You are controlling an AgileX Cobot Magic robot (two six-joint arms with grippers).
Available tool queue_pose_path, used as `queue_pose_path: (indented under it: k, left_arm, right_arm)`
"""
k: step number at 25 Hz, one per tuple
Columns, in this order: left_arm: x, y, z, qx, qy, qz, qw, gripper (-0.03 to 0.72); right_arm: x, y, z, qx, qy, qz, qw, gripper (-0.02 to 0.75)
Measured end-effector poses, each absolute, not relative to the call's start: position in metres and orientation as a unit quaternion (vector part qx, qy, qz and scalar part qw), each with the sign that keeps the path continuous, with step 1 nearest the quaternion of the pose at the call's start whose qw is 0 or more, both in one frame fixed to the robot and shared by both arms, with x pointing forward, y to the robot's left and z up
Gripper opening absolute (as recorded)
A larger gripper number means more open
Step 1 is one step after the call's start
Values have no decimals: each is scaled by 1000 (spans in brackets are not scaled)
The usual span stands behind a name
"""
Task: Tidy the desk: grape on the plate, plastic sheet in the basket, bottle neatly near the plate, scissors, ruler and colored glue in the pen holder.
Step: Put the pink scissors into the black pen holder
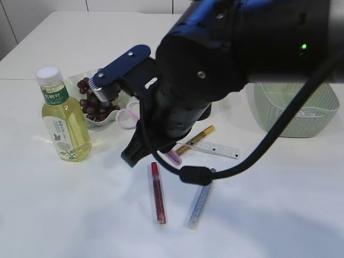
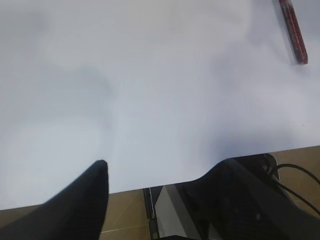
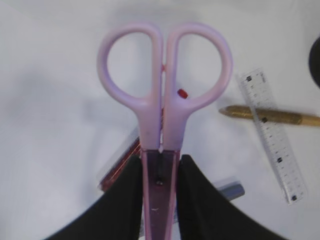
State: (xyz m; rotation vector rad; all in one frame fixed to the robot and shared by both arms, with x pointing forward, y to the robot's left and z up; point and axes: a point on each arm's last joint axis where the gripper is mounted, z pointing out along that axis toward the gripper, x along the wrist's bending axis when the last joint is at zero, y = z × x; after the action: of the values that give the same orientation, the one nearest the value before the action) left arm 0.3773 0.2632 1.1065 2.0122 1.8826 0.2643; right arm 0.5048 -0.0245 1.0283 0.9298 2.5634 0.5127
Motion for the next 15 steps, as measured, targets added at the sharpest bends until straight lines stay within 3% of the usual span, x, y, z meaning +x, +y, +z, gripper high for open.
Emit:
queue_pose_path:
  k: [15]
  left_arm:
    - [378,263,1106,714,668,93,185,505]
  right_arm:
    - [590,-102,1074,364,802,340,330,169]
